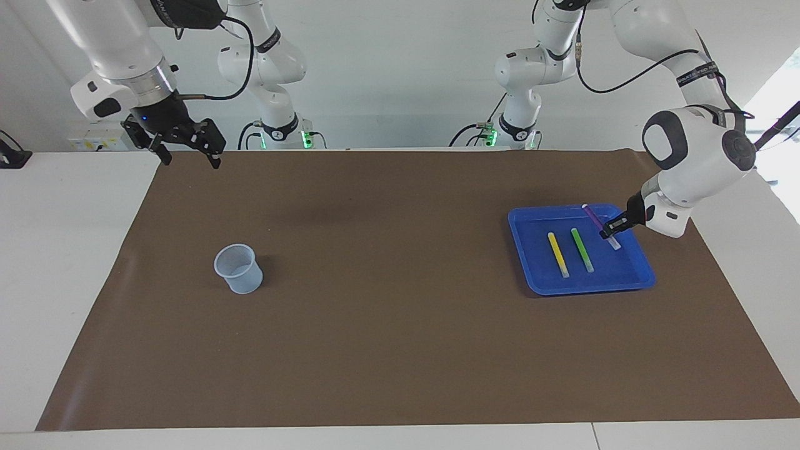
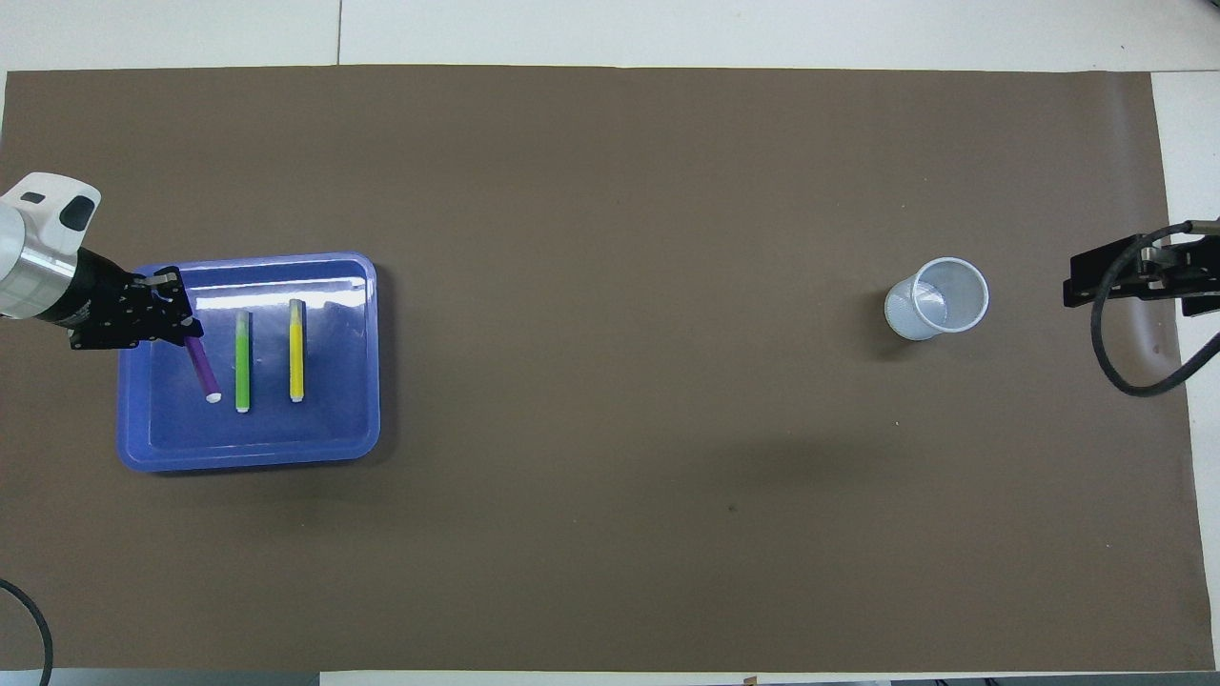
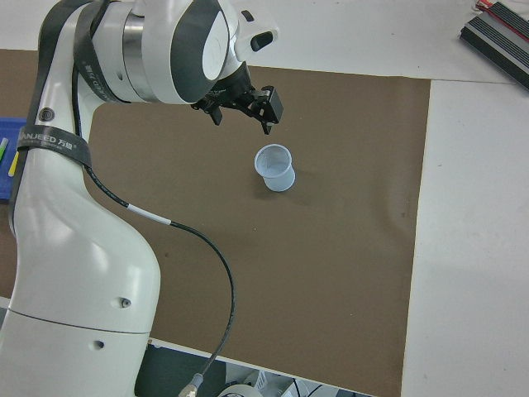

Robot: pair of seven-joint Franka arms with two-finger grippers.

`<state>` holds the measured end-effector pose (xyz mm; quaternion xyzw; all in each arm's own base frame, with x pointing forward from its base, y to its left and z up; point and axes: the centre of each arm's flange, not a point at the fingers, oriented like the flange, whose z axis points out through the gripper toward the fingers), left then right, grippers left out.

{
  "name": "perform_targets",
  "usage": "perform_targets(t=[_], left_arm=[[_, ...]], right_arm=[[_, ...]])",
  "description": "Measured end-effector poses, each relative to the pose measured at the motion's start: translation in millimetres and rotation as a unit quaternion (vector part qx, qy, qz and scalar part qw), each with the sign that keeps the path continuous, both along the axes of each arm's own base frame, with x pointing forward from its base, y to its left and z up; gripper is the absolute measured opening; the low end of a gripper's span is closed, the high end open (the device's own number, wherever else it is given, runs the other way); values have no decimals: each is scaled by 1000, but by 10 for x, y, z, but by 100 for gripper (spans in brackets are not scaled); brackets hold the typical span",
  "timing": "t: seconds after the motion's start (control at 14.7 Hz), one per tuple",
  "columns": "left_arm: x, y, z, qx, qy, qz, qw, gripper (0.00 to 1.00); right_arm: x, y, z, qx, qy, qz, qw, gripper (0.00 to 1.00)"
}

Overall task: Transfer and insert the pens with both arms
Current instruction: 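Lift the purple pen with the left gripper while the right gripper approaches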

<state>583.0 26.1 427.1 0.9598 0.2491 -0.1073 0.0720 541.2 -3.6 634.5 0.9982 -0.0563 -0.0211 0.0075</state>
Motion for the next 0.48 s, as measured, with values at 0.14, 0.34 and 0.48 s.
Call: perform_targets(t=[0.14, 0.34, 0.48], left_arm=[[37, -242, 200, -25, 14, 75, 997, 17], [45, -542, 535, -75, 35, 195, 977, 17], [-23, -690, 821, -109, 53, 274, 954, 17]], right_arm=[[-16, 0, -13, 0, 7, 0, 1000, 100], [-20, 33, -15, 1, 8, 3, 1000, 100], [-18, 207, -7, 19, 6, 16, 1000, 100]])
